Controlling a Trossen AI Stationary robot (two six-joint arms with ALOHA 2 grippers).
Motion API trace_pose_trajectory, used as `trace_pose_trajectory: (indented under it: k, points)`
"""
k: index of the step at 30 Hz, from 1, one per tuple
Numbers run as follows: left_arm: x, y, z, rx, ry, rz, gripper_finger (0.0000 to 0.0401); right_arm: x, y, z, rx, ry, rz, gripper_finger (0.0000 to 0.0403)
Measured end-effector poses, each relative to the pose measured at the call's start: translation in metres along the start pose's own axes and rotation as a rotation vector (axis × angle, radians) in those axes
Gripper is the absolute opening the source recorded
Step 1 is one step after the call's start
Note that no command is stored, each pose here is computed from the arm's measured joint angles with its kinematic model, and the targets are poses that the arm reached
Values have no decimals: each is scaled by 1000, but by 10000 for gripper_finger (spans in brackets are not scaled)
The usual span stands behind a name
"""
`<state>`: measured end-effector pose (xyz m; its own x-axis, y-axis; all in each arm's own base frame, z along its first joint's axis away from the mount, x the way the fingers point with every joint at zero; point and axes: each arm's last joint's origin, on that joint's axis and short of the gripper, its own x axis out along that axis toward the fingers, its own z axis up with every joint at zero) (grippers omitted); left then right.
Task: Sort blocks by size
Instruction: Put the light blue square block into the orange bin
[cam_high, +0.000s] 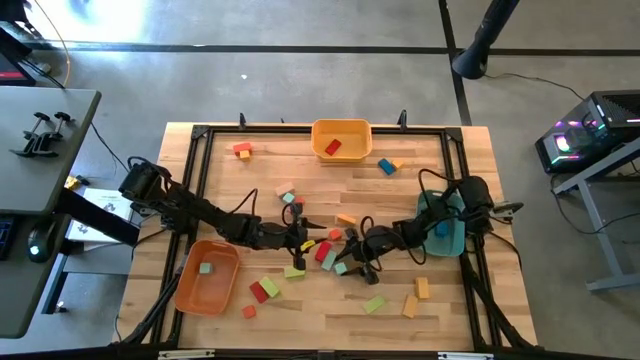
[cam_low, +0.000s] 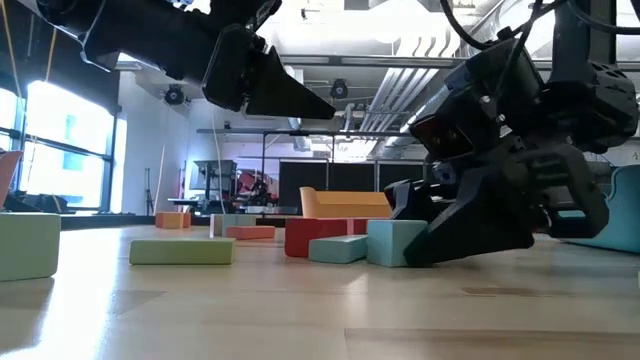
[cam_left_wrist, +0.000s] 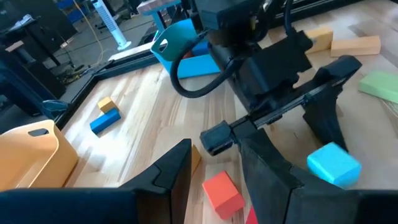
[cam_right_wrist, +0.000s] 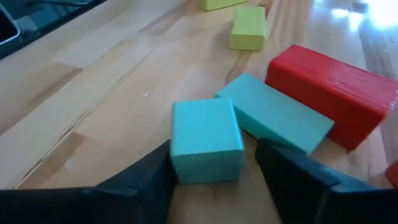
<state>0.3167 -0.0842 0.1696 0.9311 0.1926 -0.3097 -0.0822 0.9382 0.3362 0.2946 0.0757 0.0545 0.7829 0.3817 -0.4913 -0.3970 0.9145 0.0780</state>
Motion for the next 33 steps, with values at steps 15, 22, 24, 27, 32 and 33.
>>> trace_pose_trajectory:
  k: [15,22,24,27,32,33]
  points:
    - [-9,-11,17,324,-16,120,126,-40,9,41,147,74,-25,129]
    - [-3,-5,53,613,-63,169,132,-98,2,76,71,80,-242,129]
    - [2,0,61,672,-78,130,142,-110,-6,87,76,1,-281,129]
    - [8,8,66,739,-98,54,166,-120,-13,100,65,-147,-273,129]
    - [16,23,64,750,-58,61,222,-121,-26,94,50,-106,-286,129]
    - [17,25,63,750,-47,64,232,-121,-31,92,64,-98,-303,129]
